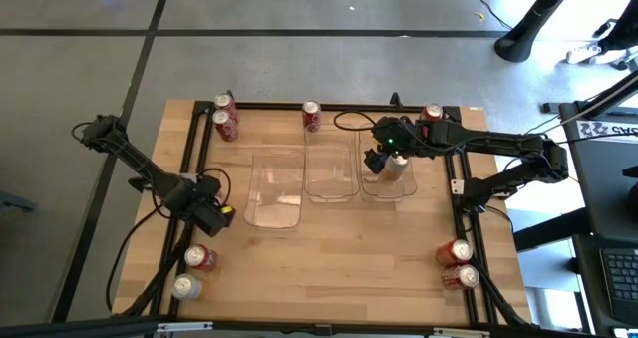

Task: Sort soda cans
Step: Put the top white soda can into the right transparent bin

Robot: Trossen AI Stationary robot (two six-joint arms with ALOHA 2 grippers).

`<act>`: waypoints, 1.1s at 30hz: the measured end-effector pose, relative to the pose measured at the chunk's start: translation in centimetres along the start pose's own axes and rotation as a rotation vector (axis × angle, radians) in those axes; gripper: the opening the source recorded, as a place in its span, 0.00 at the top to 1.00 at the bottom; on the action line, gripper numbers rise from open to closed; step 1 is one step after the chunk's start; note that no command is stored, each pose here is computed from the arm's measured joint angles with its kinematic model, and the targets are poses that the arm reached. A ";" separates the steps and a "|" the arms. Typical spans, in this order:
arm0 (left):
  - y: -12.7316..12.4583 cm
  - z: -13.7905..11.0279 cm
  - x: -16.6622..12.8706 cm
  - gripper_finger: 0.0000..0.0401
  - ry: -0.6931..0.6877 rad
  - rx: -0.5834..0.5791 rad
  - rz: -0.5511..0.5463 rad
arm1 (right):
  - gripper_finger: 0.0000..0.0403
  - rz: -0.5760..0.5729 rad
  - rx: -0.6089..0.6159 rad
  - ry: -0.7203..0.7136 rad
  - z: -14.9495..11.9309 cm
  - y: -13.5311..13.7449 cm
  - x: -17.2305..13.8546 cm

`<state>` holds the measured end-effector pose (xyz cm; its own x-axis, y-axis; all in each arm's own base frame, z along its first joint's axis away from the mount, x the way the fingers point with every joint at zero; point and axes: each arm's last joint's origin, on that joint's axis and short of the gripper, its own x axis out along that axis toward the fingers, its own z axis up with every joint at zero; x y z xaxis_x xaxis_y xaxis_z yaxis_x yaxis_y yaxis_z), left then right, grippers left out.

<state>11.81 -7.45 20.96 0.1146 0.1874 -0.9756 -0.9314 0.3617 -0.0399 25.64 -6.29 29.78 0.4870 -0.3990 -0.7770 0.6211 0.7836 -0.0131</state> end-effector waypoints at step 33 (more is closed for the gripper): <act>-4.5 5.8 -14.1 0.27 -0.240 0.469 -0.357 | 0.10 0.383 -0.039 0.012 -2.1 3.5 -5.2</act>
<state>16.37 -6.36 36.15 0.5154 0.1612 -0.8416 -0.5773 0.7911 -0.2020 23.99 -0.43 32.41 0.6716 -0.0682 -0.7378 0.3716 0.8924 0.2558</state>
